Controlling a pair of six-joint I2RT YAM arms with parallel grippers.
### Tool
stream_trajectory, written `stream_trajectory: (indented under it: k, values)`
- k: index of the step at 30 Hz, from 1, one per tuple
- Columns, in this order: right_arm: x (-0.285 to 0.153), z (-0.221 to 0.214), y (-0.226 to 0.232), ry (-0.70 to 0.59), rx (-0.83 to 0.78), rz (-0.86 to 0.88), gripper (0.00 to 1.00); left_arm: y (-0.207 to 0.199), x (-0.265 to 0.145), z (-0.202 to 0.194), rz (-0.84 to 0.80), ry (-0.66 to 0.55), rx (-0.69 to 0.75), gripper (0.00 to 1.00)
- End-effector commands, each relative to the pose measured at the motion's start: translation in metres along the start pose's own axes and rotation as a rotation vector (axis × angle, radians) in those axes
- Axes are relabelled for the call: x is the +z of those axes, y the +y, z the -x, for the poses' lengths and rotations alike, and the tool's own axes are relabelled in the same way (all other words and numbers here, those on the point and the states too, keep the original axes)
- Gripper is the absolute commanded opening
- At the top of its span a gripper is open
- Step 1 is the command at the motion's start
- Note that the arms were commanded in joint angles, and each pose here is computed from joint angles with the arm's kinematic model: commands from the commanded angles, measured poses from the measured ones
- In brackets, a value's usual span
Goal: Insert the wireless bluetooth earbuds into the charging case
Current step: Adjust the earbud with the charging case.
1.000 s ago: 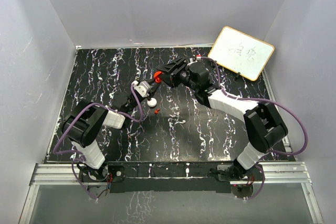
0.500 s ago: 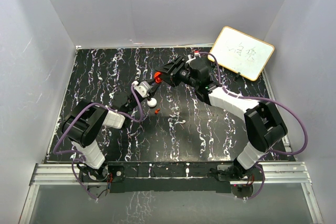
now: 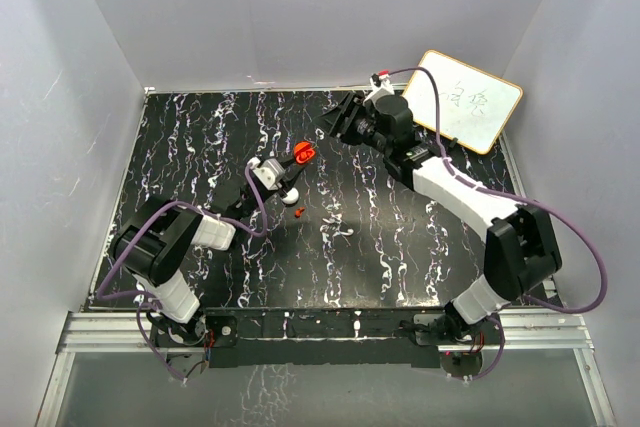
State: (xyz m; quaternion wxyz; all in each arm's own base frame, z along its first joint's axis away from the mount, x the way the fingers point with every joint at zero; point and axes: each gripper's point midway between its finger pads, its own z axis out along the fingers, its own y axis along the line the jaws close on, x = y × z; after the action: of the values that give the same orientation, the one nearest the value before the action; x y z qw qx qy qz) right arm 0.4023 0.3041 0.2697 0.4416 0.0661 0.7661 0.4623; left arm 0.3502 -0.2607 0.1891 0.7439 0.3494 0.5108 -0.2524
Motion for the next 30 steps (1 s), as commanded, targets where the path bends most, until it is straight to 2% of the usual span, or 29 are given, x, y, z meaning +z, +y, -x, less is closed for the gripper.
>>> stream_trajectory:
  k: [1, 6, 14, 30]
  values:
    - [-0.024, 0.034, 0.03, -0.079, -0.27, 0.051, 0.45, 0.005, 0.003, 0.065, 0.008, -0.217, 0.075, 0.0]
    - [-0.033, 0.022, 0.031, -0.029, -0.415, 0.039, 0.33, 0.009, 0.005, 0.065, 0.024, -0.215, 0.063, 0.0]
    - [-0.026, -0.007, 0.04, 0.011, -0.591, -0.064, 0.39, 0.02, 0.012, 0.064, 0.071, -0.207, 0.034, 0.0]
    - [-0.011, -0.034, 0.039, 0.029, -0.707, -0.144, 0.38, 0.021, 0.016, 0.068, 0.07, -0.219, 0.021, 0.0]
